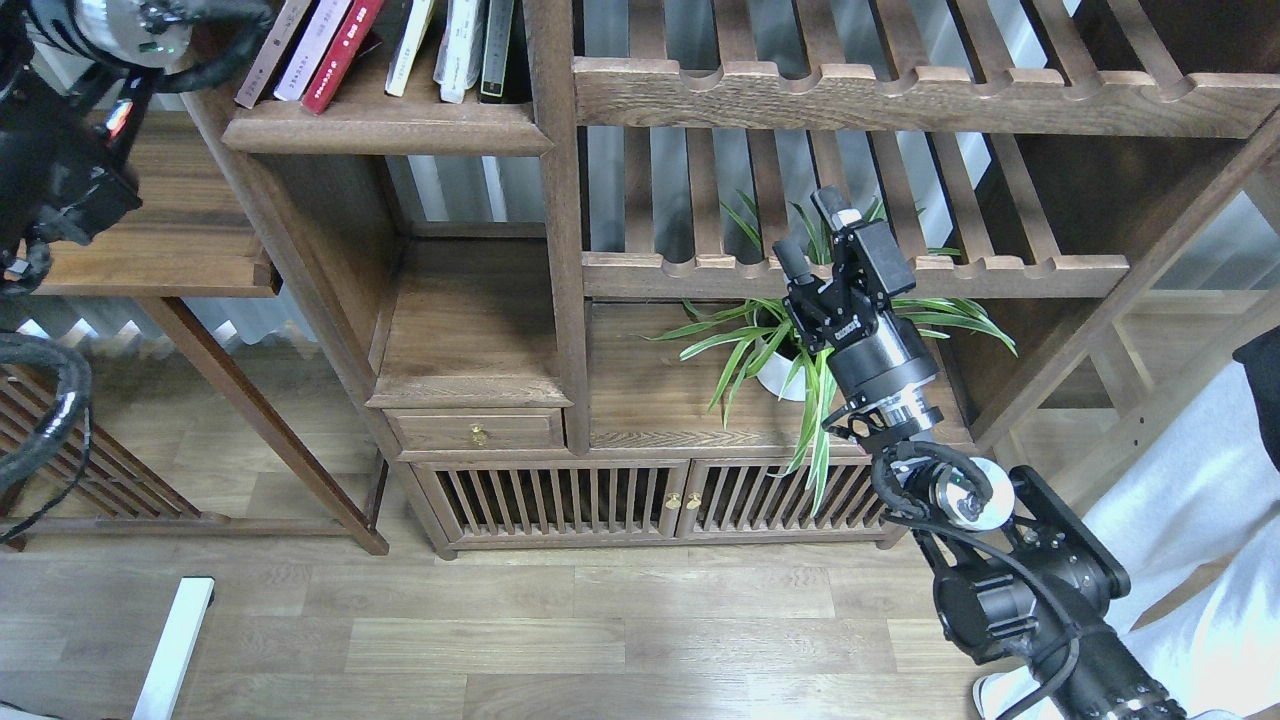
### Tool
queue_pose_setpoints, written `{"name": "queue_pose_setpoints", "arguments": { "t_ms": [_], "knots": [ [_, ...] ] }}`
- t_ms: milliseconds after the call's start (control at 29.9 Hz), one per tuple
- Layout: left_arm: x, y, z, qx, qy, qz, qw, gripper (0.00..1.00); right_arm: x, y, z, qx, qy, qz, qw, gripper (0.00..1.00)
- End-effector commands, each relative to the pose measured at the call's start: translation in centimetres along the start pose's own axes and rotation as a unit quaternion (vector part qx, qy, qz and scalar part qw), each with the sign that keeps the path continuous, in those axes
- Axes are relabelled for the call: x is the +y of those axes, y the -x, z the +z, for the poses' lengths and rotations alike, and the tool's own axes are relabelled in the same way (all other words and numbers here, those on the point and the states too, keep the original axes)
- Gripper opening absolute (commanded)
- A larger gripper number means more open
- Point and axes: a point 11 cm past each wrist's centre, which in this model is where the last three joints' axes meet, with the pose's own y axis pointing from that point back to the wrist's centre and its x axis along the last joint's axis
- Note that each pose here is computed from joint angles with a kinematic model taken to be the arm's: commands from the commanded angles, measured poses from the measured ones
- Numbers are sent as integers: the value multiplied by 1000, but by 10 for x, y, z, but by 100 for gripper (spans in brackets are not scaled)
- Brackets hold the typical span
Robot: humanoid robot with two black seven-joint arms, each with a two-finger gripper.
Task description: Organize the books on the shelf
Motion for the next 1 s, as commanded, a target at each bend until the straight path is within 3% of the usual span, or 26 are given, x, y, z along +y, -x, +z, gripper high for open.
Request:
{"name": "queue_pose_setpoints", "arguments": {
  "t_ms": [0,167,267,401,869,970],
  "knots": [
    [5,-1,-10,12,-8,2,1000,37,-4,2,1,1,2,-5,1000,93],
    [12,8,-24,76,-1,-4,997,59,-10,5,4,1,6,-10,1000,93],
    [18,17,-25,133,19,-21,991,63,-14,8,7,2,12,-14,1000,93],
    [28,20,-34,174,21,-30,984,78,-23,15,8,6,17,-25,1000,93],
    [49,52,-14,337,83,-163,924,86,-35,26,8,11,21,-40,999,93],
    [69,67,-22,363,65,-193,909,89,-39,28,13,6,24,-47,999,93]
  ]
}}
